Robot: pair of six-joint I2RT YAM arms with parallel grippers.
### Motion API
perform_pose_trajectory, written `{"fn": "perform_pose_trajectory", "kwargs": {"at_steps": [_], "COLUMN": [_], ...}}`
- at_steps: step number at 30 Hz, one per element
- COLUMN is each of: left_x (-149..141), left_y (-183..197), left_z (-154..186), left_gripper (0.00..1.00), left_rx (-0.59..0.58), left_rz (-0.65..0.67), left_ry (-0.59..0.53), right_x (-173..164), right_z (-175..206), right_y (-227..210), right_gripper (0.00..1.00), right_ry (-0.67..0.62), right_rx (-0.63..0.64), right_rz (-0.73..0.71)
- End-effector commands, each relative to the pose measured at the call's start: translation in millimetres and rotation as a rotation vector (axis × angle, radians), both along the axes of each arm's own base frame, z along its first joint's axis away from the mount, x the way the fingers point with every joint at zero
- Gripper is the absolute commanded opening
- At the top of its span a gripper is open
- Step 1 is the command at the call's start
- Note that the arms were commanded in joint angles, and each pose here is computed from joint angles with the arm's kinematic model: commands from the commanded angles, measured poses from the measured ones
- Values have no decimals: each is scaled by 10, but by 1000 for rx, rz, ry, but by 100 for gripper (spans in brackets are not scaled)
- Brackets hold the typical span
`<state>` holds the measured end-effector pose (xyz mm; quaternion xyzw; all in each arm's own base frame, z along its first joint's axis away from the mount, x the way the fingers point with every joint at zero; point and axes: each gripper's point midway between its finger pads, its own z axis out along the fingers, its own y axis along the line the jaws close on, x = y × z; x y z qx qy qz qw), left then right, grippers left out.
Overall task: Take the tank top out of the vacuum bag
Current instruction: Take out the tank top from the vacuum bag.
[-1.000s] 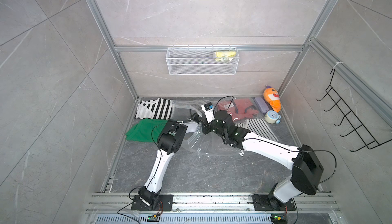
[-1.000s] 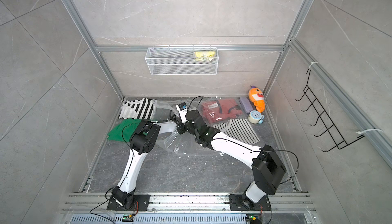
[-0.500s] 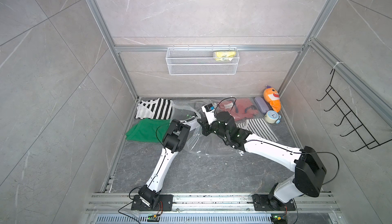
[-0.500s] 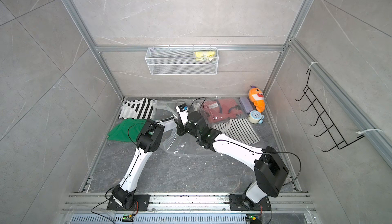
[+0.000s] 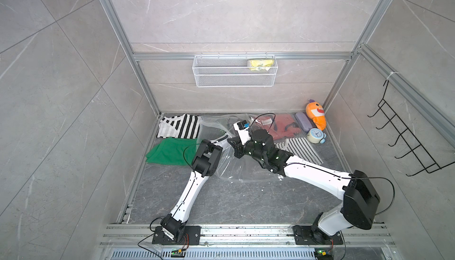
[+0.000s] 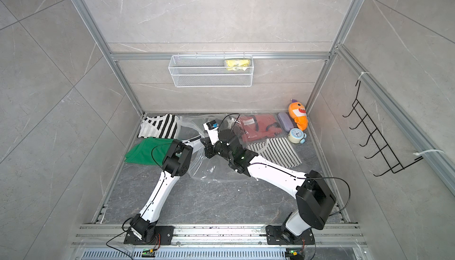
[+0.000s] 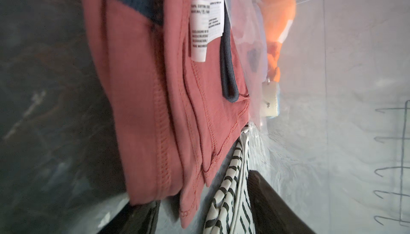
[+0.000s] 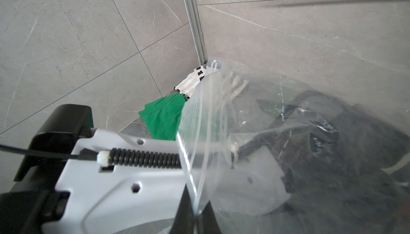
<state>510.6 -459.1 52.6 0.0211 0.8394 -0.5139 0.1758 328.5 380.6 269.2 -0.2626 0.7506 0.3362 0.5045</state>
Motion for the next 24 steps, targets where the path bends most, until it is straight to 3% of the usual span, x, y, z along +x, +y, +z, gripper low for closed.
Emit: {"fn": "perform_pose_trajectory", "kwargs": {"at_steps": [1, 7, 15, 23, 24], "left_x": [-151, -135, -133, -146, -147], "left_y": [-24, -103, -116, -96, -80], "left_z": [-464, -461, -409, -62, -8], "left_gripper": [63, 49, 11, 0, 0], "left_rx": [81, 69, 63, 43, 42], "left_rz": [-5, -5, -11, -15, -8], "left_ry": [94, 90, 75, 15, 2], "right_x": [-115, -119, -74, 1, 20], "right_z": [213, 180, 126, 90, 69], "right_y": [46, 68, 25, -214, -255], "right_gripper": [0, 0, 0, 0, 5], "right_ry": [-22, -11, -11, -44, -45], "right_rx": [67, 74, 55, -18, -26], "right_rz": [48, 55, 20, -87, -108]}}
